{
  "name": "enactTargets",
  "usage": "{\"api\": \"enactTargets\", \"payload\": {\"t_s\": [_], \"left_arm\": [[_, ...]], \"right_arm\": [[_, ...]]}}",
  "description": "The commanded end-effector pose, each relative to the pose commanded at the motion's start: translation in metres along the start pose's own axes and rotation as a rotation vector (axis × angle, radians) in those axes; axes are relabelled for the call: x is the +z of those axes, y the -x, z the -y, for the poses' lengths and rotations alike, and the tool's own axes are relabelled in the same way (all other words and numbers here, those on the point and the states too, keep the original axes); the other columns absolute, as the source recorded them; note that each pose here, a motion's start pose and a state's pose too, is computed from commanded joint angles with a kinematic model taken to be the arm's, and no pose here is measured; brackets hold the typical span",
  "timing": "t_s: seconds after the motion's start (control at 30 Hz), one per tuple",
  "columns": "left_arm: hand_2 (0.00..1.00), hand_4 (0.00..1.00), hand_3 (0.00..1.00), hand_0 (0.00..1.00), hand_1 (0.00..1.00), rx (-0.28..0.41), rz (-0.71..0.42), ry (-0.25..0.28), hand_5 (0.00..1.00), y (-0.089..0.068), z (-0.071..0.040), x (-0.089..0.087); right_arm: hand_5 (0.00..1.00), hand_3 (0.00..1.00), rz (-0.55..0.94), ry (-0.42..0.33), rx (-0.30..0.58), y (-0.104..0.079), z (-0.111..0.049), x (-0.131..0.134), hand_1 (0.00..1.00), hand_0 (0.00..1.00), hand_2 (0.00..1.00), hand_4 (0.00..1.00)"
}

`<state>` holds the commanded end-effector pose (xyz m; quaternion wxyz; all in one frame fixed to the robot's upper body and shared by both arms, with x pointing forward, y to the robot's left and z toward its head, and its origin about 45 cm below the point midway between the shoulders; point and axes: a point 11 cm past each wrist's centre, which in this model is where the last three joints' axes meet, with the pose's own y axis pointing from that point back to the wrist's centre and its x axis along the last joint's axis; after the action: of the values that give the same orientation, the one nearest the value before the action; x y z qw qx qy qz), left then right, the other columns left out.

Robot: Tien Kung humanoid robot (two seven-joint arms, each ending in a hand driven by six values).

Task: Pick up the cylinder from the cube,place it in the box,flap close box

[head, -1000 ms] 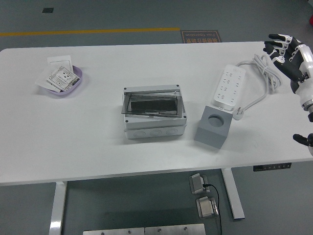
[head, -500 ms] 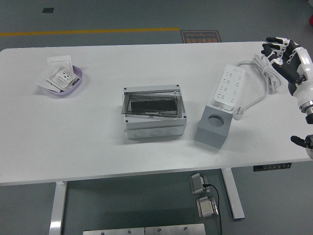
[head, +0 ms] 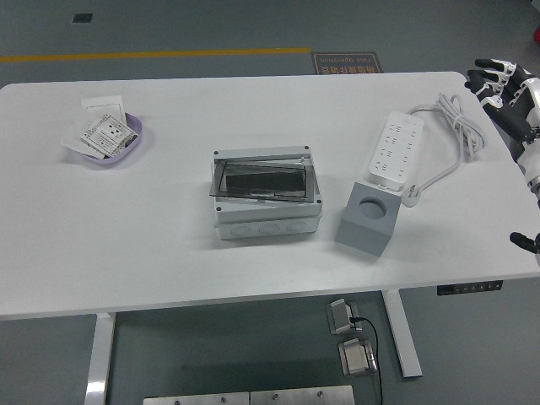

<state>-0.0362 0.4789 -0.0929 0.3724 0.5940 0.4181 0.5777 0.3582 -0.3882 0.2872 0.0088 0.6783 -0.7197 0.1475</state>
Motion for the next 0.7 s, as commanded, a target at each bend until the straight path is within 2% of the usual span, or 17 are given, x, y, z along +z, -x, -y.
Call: {"api": "enactTargets", "payload": {"t_s": [0.7], "left_arm": [[0.625, 0.735, 0.66, 0.585, 0.627, 0.005, 0.0, -0.002, 0.351, -0.0026, -0.0001, -0.0002]], "right_arm": [[0.411, 0.671, 0.002, -0.003, 0.014, -0.0023, -0.0016, -0.0005, 0.65, 0.755, 0.664, 0.739]]}}
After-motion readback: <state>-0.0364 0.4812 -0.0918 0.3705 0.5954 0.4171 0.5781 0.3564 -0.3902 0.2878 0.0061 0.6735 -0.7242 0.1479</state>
